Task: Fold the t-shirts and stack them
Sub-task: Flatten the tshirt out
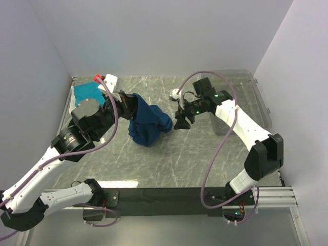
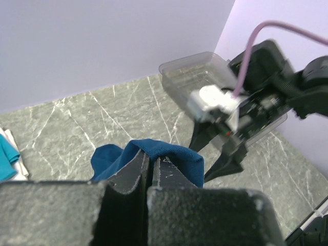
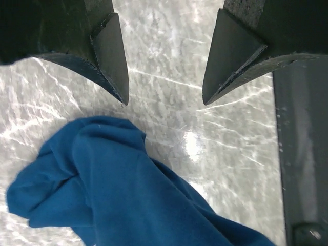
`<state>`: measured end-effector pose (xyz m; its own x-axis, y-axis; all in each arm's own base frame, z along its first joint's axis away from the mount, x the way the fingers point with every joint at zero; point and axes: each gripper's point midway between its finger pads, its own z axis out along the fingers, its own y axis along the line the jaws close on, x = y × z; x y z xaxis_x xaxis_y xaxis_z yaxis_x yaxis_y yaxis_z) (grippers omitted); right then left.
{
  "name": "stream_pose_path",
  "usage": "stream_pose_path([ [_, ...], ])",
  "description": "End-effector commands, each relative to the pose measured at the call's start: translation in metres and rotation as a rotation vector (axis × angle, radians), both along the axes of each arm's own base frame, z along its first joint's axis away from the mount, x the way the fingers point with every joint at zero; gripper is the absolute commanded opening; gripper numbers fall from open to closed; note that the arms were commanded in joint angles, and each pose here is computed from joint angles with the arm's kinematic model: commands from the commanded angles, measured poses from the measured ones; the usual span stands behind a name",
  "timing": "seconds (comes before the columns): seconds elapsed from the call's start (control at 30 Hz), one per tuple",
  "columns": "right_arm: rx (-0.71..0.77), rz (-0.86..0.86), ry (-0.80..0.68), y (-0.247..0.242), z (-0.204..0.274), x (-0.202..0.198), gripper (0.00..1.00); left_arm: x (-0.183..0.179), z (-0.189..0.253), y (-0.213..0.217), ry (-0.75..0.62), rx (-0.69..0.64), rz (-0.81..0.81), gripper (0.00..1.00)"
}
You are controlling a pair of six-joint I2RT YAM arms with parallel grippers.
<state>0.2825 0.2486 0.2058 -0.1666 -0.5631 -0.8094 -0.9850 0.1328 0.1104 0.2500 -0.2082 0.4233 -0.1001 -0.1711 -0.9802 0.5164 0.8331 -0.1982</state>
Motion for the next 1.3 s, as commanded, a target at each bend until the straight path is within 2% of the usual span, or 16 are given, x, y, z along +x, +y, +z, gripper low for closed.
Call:
stream_pose_path([
  [0.0, -0.033, 0.032, -0.127, 0.021, -0.008, 0.017, 0.66, -0.007, 0.043, 0.014, -0.081, -0.073, 0.024, 0.0],
  [0.23, -0.034, -0.019, -0.109, 0.05, -0.026, 0.047, 0.66, -0.011, 0.053, 0.02, -0.092, -0.107, 0.035, 0.0],
  [0.47, 0.025, -0.01, -0.113, 0.085, -0.011, 0.063, 0.65, -0.012, 0.058, 0.024, -0.091, -0.114, 0.047, 0.0],
  [0.53, 0.028, -0.015, -0.108, 0.091, -0.012, 0.065, 0.61, -0.013, 0.062, 0.028, -0.094, -0.117, 0.058, 0.0],
  [0.63, 0.036, 0.003, -0.108, 0.092, -0.005, 0.064, 0.31, -0.013, 0.064, 0.035, -0.095, -0.12, 0.085, 0.0],
  [0.67, 0.043, 0.014, -0.114, 0.091, 0.0, 0.062, 0.17, -0.015, 0.066, 0.038, -0.1, -0.125, 0.093, 0.0],
  [0.77, 0.062, 0.032, -0.166, 0.08, 0.022, 0.052, 0.04, -0.017, 0.07, 0.051, -0.111, -0.139, 0.136, 0.0],
  [0.87, 0.112, 0.026, -0.273, 0.058, 0.084, 0.05, 0.0, -0.02, 0.078, 0.067, -0.129, -0.163, 0.188, 0.0],
  [0.9, 0.117, 0.042, -0.265, 0.048, 0.099, 0.039, 0.0, -0.02, 0.082, 0.073, -0.137, -0.17, 0.211, 0.0],
  [0.93, 0.158, 0.045, -0.329, 0.042, 0.132, 0.041, 0.0, -0.021, 0.087, 0.08, -0.156, -0.17, 0.238, 0.0],
  [1.03, 0.235, -0.016, -0.405, 0.014, 0.197, 0.04, 0.0, -0.027, 0.109, 0.101, -0.216, -0.194, 0.298, 0.0],
  [1.17, 0.278, -0.055, -0.531, -0.011, 0.261, 0.026, 0.0, -0.041, 0.148, 0.127, -0.313, -0.253, 0.351, 0.01],
  [1.27, 0.316, -0.066, -0.652, -0.026, 0.304, -0.001, 0.0, -0.057, 0.18, 0.141, -0.4, -0.294, 0.346, 0.0],
])
